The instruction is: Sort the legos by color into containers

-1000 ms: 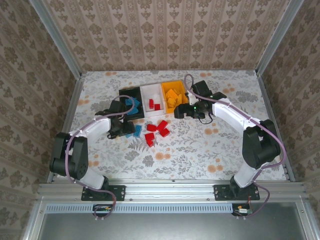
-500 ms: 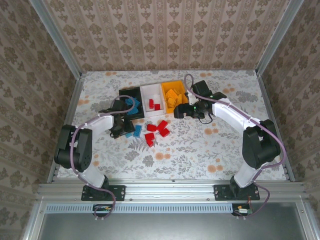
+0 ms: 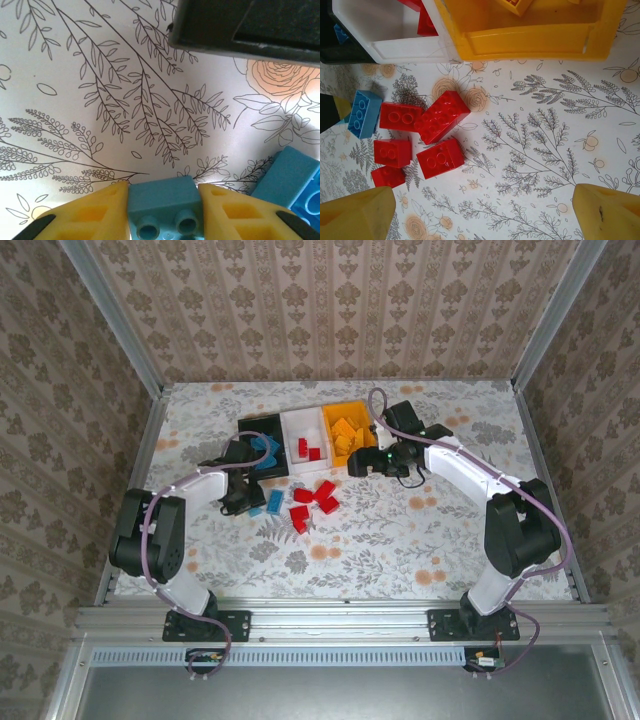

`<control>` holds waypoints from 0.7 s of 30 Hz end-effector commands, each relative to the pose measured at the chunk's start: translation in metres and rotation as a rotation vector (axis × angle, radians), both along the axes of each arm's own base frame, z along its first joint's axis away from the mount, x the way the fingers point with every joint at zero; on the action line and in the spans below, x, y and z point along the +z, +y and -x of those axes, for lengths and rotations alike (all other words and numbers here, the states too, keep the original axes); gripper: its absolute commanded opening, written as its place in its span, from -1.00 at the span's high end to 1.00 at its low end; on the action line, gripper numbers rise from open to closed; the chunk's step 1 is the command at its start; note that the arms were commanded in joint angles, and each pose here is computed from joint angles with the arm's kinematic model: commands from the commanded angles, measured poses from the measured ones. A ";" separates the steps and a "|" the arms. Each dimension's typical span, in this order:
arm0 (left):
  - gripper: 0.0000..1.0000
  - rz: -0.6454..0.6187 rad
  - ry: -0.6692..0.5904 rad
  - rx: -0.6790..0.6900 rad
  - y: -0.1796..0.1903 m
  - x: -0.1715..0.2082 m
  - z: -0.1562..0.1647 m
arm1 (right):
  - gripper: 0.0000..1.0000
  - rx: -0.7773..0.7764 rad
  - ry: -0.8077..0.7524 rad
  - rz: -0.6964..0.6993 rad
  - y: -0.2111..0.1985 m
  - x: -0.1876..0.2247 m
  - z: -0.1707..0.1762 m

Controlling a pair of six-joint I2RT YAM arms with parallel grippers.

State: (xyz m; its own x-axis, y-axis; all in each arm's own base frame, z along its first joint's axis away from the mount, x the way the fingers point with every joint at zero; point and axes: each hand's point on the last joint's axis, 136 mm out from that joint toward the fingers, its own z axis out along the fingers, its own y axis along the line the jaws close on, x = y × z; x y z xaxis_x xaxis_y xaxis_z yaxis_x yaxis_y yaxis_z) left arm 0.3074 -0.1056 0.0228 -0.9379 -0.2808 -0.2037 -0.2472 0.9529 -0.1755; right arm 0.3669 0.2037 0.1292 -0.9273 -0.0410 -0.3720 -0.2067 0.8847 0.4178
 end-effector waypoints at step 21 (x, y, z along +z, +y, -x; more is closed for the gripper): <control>0.26 0.047 -0.312 -0.128 -0.011 0.149 -0.066 | -0.86 -0.011 0.030 -0.007 0.001 -0.005 -0.001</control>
State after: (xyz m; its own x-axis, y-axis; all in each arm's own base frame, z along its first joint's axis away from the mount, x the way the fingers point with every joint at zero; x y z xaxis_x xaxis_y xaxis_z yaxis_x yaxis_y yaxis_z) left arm 0.3575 -0.1154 0.1489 -0.8707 -0.2401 -0.4292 -0.1199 0.9500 -0.2882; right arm 0.3670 0.2038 0.1260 -0.9301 -0.0417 -0.3648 -0.2032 0.8860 0.4168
